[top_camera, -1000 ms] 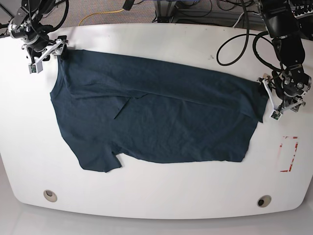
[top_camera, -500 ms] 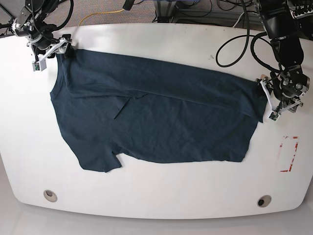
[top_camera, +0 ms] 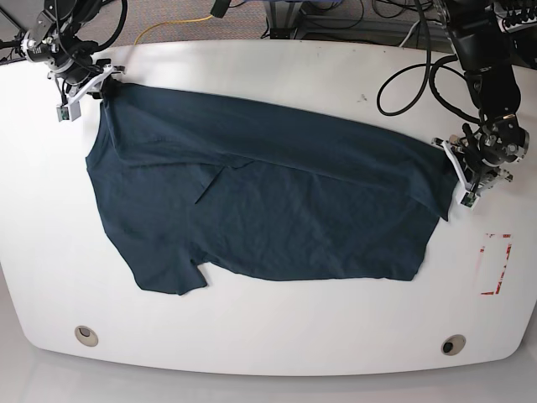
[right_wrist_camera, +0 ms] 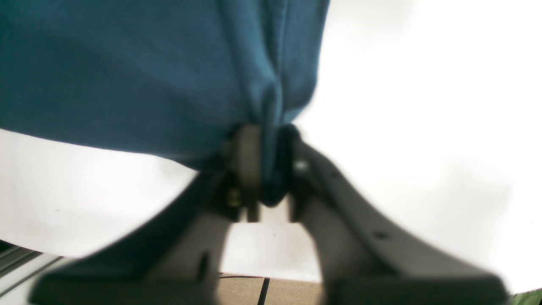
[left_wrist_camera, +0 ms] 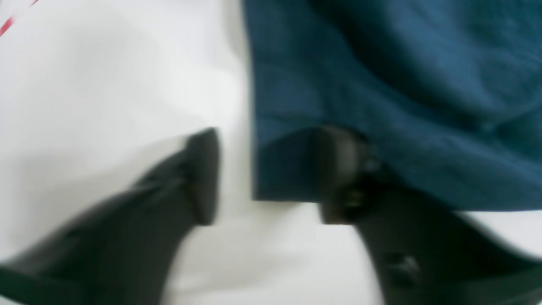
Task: Fold the T-shirt properly
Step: 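Pull the held shirt edge back toward the robot with both grippers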
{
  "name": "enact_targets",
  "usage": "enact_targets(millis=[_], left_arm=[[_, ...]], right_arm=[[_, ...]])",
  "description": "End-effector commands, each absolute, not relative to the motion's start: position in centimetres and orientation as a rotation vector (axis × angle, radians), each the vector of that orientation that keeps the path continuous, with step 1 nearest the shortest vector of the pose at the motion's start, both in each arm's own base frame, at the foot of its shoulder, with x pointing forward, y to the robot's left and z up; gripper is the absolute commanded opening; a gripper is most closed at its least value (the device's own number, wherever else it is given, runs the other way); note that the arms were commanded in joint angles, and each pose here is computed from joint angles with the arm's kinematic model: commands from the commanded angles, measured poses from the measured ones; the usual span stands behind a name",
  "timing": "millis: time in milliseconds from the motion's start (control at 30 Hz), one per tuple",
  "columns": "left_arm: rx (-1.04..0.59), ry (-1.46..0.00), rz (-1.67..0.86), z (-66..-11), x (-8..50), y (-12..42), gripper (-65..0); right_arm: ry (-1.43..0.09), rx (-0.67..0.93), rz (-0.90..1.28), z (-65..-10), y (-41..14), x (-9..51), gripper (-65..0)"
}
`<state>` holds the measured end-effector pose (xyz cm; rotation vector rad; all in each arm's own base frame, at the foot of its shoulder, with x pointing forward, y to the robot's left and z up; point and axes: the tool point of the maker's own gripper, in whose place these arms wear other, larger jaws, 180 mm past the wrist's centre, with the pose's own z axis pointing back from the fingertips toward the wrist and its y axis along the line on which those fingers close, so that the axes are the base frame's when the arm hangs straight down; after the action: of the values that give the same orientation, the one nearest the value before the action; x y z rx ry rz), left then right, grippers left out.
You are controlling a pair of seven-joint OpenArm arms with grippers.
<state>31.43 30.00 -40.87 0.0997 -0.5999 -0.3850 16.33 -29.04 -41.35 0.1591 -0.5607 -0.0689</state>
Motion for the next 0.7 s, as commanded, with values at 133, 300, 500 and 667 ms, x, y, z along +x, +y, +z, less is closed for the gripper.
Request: enact_targets(millis=[133,300,500,667], left_arm=[[0.160,-0.458,-0.393,-42.3,28.3,31.9,-63.2],[0.226,-0.445,-0.370,-41.1,25.6,33.7,-61.2],[0.279,-0.385,-0.378,-40.5,21.8,34.6,-59.9],[0.299,-0.343,-0.362,-40.5,18.0,34.5,-56.9]], right_arm=[[-0.584,0.136,-0.051,-40.4,-29.8,16.5,-61.0],[-0.563,0.136,-0.051,-40.7,-29.9,15.6,-61.0],[-0.533,0.136,-0.053,-41.1,-29.9,14.4,-61.0],[-0.524,0.115,-0.031,-40.7,-29.9,13.8,-61.0]])
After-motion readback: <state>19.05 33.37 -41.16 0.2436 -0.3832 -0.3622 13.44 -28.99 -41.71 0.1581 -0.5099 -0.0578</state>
